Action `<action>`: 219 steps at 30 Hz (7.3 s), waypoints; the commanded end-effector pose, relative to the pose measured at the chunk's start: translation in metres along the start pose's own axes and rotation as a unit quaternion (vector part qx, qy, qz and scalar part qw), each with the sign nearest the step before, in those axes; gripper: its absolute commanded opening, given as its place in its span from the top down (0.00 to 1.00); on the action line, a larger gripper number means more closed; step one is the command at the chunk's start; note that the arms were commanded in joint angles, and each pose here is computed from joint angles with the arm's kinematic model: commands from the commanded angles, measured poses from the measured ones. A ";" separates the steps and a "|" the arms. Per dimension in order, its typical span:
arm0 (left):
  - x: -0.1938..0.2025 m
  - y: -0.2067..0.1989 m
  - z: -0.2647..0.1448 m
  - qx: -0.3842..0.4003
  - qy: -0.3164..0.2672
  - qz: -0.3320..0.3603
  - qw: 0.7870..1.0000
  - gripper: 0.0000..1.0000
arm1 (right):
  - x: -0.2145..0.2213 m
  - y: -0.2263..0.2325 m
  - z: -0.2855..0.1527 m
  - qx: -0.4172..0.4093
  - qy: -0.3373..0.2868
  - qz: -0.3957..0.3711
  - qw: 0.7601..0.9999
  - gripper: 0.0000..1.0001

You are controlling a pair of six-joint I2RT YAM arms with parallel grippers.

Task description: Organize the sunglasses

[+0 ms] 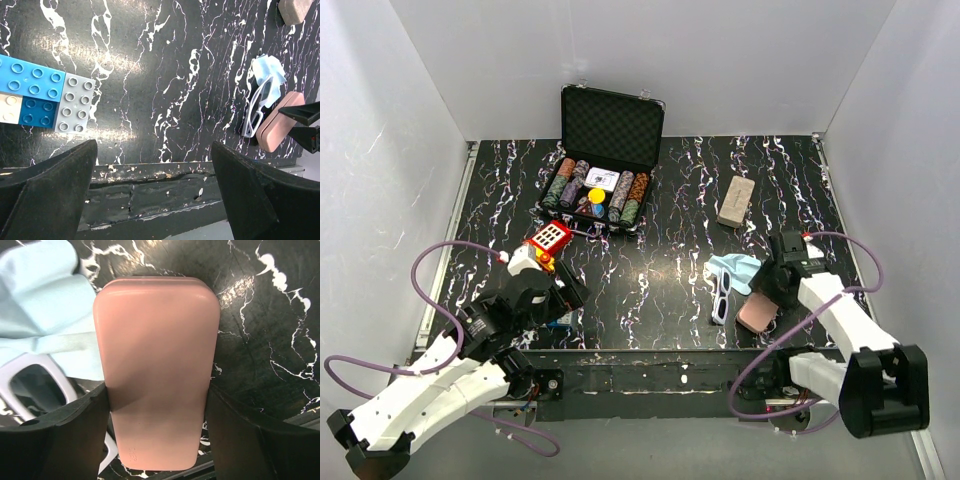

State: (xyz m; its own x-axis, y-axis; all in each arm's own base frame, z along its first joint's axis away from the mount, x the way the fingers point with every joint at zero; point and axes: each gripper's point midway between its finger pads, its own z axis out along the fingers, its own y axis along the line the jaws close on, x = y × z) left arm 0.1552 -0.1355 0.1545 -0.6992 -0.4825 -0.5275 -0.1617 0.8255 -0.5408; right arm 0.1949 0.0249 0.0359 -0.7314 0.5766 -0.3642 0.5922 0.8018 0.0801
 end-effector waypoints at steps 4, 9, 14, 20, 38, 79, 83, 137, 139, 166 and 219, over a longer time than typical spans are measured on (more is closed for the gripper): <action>0.007 -0.020 0.004 0.044 0.022 0.018 0.999 0.02 | -0.027 0.018 -0.049 -0.080 -0.061 0.004 0.995 0.55; 0.026 -0.082 0.004 0.194 0.078 0.042 0.977 0.02 | -0.009 0.100 -0.112 -0.351 -0.017 -0.087 0.932 0.58; 0.042 -0.174 -0.017 0.407 0.148 0.053 0.900 0.02 | 0.026 0.161 -0.189 -0.535 0.029 -0.196 0.821 0.62; 0.050 -0.220 -0.037 0.517 0.199 0.062 0.830 0.02 | 0.059 0.200 -0.272 -0.655 0.055 -0.248 0.712 0.69; 0.037 -0.213 -0.033 0.501 0.148 0.034 0.852 0.02 | 0.086 0.207 -0.325 -0.746 0.107 -0.240 0.612 0.81; 0.058 -0.130 0.016 0.350 0.124 -0.007 0.929 1.00 | 0.111 0.162 -0.383 -0.818 0.164 -0.305 0.459 0.99; 0.052 -0.125 0.016 0.339 0.109 -0.003 0.934 1.00 | 0.112 0.167 -0.377 -0.813 0.181 -0.298 0.466 0.99; 0.049 -0.050 0.063 0.052 0.096 -0.124 0.986 1.00 | 0.112 0.233 -0.191 -0.455 0.026 -0.459 0.763 0.15; 0.050 -0.053 0.063 0.056 0.101 -0.127 0.985 1.00 | 0.117 0.239 -0.182 -0.432 0.020 -0.471 0.769 0.15; 0.057 -0.019 0.020 0.025 0.130 -0.061 0.989 0.02 | 0.083 0.299 -0.099 -0.280 -0.193 -0.786 0.517 0.96; 0.059 -0.004 0.023 0.014 0.118 -0.044 0.992 0.02 | -0.010 0.086 -0.045 -0.237 -0.042 -0.081 0.967 0.08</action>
State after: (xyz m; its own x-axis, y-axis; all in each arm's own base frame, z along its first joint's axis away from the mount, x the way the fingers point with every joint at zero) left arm 0.1288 -0.1678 0.1087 -0.8242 -0.4727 -0.3118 -0.2311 0.7834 -0.5769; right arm 0.2375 0.0925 0.0982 -0.7472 0.3109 -0.5874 0.1385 0.9373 0.3199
